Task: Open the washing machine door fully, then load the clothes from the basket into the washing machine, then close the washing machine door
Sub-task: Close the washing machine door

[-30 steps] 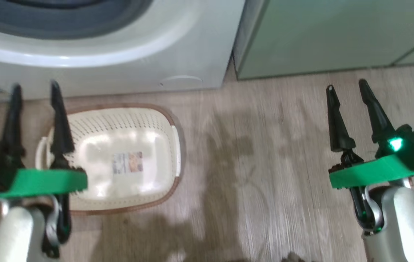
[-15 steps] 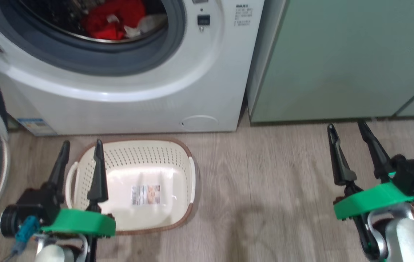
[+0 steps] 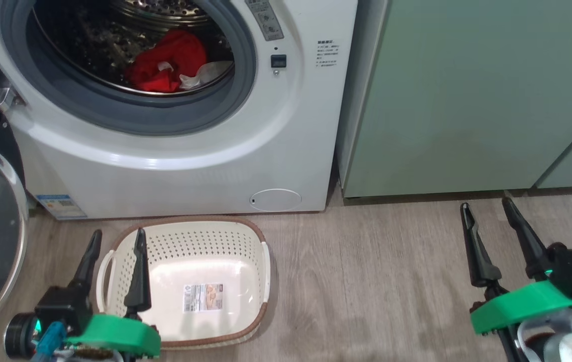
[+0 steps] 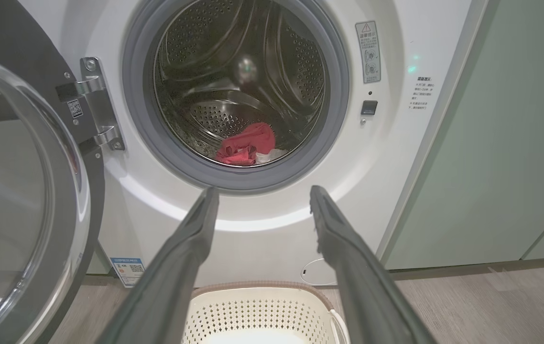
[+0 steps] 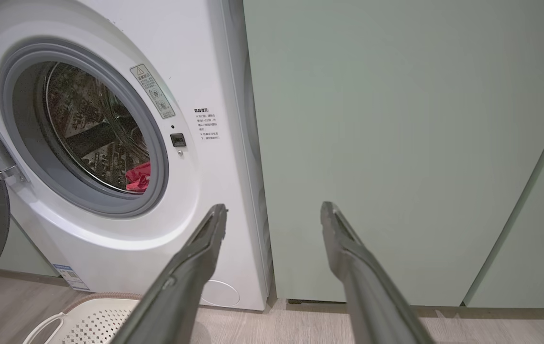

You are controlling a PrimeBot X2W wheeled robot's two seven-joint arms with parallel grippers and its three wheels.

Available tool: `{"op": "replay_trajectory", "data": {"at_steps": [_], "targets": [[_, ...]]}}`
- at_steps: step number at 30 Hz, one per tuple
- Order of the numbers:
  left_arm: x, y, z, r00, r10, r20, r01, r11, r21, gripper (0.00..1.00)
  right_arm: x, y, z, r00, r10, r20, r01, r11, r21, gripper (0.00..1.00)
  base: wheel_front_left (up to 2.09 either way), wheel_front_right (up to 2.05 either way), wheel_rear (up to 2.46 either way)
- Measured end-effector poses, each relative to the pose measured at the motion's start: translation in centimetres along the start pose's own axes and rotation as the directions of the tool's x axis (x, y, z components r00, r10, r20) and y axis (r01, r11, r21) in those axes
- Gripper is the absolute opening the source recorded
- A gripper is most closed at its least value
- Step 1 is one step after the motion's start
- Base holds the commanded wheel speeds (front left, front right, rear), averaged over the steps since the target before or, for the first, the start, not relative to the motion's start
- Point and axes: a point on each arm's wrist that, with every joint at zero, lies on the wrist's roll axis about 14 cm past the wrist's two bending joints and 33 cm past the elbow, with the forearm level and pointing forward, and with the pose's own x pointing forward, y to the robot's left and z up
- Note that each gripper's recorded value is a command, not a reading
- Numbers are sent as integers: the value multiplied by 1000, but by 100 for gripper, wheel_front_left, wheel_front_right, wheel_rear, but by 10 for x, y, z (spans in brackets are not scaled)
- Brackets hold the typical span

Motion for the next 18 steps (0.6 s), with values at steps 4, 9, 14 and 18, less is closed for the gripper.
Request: {"op": "replay_trajectory", "data": {"at_steps": [4,9,14,18], "targets": [[-1,-1,-3,1000,-2,-10,2,1000,1,100,-3,-1,0,1000,-5,-5,5,1000,-1,100,0,0,0],[-1,0,-5,1000,0,-16,0,1000,3,100,-3,-1,2,1000,-4,2,4,1000,-2,100,0,0,0],[-2,0,-8,1000,1,-25,-1,1000,5,100,-2,0,2,1000,-2,1,2,1000,-2,100,0,0,0],[-2,1,-9,1000,6,-29,-6,1000,14,100,-1,0,2,1000,-1,-1,1,1000,-2,100,0,0,0]]}}
